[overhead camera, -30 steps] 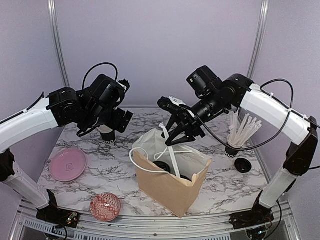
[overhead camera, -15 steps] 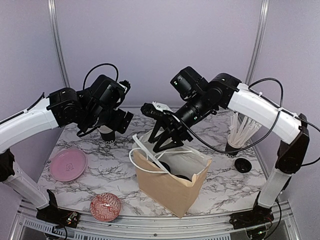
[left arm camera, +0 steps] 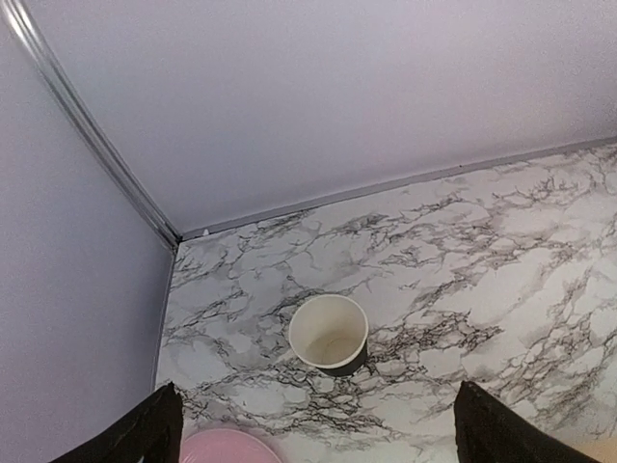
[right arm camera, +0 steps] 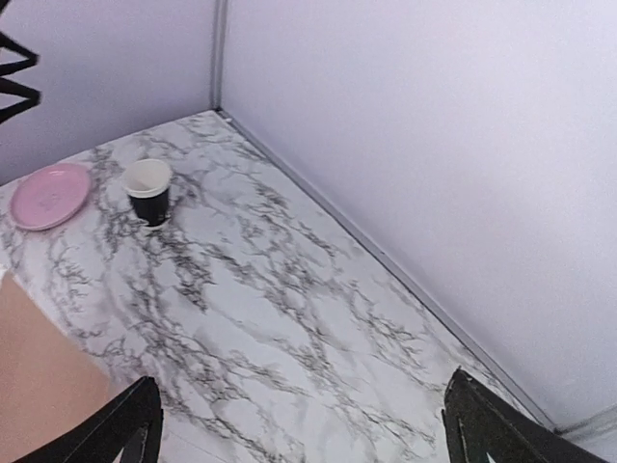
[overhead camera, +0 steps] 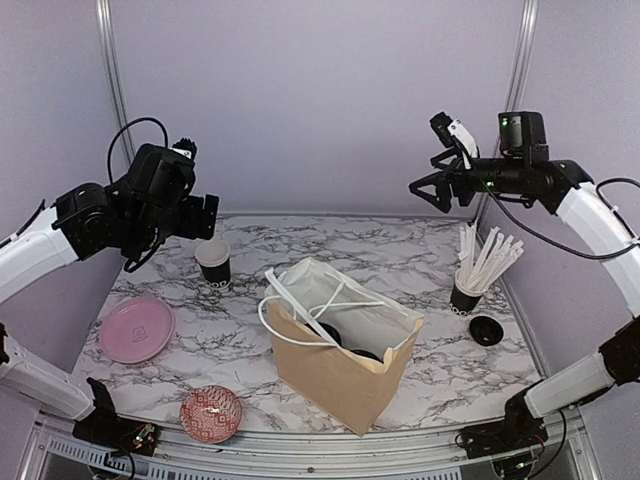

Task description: Pack the takeout coffee

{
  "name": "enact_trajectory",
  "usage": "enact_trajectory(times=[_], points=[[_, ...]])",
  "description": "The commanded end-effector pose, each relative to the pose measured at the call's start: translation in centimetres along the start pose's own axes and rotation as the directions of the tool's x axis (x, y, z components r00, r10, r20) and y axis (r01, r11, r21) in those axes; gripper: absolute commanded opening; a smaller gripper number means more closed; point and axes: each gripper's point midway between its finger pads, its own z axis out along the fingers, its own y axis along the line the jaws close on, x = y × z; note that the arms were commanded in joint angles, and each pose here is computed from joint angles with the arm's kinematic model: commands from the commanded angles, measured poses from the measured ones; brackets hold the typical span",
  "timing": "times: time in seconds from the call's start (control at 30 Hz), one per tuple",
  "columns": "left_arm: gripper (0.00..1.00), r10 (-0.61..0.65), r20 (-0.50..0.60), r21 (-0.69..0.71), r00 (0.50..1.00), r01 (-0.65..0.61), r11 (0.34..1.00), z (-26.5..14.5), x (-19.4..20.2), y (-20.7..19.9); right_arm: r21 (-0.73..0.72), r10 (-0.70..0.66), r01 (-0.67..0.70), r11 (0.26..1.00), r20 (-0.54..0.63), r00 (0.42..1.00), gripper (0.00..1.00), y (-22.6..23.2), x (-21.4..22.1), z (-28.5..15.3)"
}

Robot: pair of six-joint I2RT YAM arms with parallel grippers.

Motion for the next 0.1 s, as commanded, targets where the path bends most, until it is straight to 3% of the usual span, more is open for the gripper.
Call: enact_trajectory(times=[0.0,0.07], points=[[0.99,-0.168,0.137,-0.031,0.976,0.173,0.984,-0.65,-1.74,3.56,0.398,0.097,-0.136,0.907,0.117,0.988,0.99,-7.9,-0.96,-1.75],[0.99,-0.179,0.165,-0.037,0.97,0.188,0.982,-0.69,-1.58,4.37,0.457,0.101,-0.146,0.877,0.121,0.987,0.99,-8.87,-0.36,-2.1]])
